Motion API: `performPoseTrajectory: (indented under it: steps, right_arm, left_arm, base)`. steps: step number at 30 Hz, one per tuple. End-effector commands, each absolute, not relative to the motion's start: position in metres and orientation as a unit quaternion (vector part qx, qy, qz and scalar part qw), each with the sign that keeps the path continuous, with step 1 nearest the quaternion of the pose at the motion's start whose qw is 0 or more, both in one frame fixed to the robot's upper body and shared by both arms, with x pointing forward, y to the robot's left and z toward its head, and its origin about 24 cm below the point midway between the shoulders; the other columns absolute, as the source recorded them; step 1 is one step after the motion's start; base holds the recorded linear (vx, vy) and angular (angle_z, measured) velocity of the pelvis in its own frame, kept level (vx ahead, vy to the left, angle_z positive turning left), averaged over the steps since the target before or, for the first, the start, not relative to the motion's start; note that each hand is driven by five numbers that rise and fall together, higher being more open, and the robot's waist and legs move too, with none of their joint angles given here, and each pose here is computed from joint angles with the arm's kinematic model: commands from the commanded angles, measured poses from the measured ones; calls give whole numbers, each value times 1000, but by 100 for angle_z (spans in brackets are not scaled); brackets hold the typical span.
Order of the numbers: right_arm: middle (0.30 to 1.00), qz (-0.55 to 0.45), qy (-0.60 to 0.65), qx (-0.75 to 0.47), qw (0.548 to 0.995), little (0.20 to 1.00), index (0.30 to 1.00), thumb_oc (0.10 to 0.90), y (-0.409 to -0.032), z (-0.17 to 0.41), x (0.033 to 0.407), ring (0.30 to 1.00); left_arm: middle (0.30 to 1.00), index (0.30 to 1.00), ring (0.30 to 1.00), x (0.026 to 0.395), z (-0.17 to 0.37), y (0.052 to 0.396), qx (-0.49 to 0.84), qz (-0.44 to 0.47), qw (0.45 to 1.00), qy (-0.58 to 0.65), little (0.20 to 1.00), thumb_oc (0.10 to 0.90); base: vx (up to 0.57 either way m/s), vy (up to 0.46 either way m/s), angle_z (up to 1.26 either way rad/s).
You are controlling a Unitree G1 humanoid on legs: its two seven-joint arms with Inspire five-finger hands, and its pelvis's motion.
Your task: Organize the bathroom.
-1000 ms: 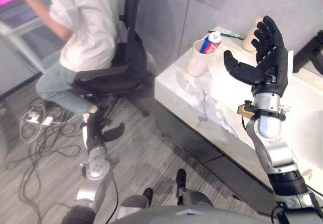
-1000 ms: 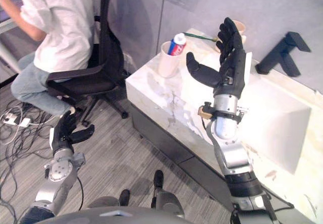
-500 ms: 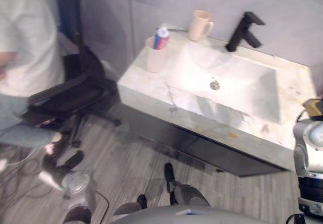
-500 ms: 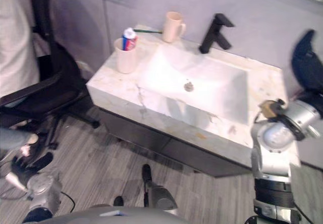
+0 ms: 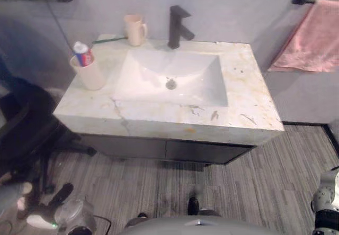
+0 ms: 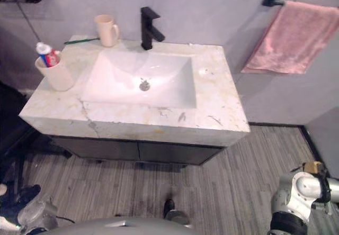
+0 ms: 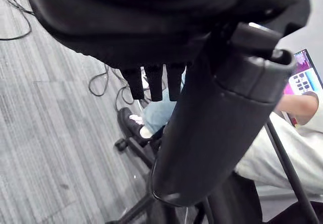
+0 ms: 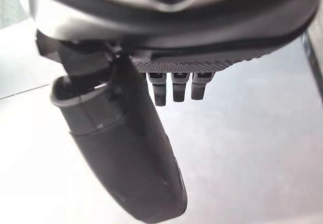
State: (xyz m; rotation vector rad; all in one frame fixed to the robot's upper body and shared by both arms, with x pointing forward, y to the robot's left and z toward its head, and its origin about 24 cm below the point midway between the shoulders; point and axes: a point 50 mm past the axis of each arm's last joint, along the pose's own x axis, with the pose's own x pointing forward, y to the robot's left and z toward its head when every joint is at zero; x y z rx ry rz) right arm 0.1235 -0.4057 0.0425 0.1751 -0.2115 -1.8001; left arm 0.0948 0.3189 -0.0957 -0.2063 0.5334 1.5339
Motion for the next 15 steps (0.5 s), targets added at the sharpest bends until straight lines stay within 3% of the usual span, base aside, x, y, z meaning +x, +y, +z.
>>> performPoseTrajectory:
  steps: [1,7,9,10,15]
  right_arm:
    - [900,-789,-100,18,606,900,900,800,-423,50,107,900]
    - [900,-761,162,-12,628,900,900,800,-393,-49,67,900]
    - [900,-683,322,-5,656,900,900,800,-353,-98,56,900]
    - [900,-594,419,25,686,900,900,800,-319,-126,54,900]
    - [900,-464,529,55,708,900,900,800,-274,-154,43,900]
  left_arm:
    - [900,900,900,91,-72,356,-51,718,671,176,900,800]
    - [900,900,900,87,-83,350,-59,725,650,221,900,800]
    - [900,900,900,87,-95,339,-65,708,652,263,900,800]
    - [900,900,900,86,-103,332,-45,683,666,295,900,800]
    - [900,900,900,96,-112,318,3,610,714,344,900,800]
  base:
    - [11,-54,-18]
    - [6,-46,-4]
    - [-8,-71,11]
    - [-2,-61,13]
    - [-4,-37,19]
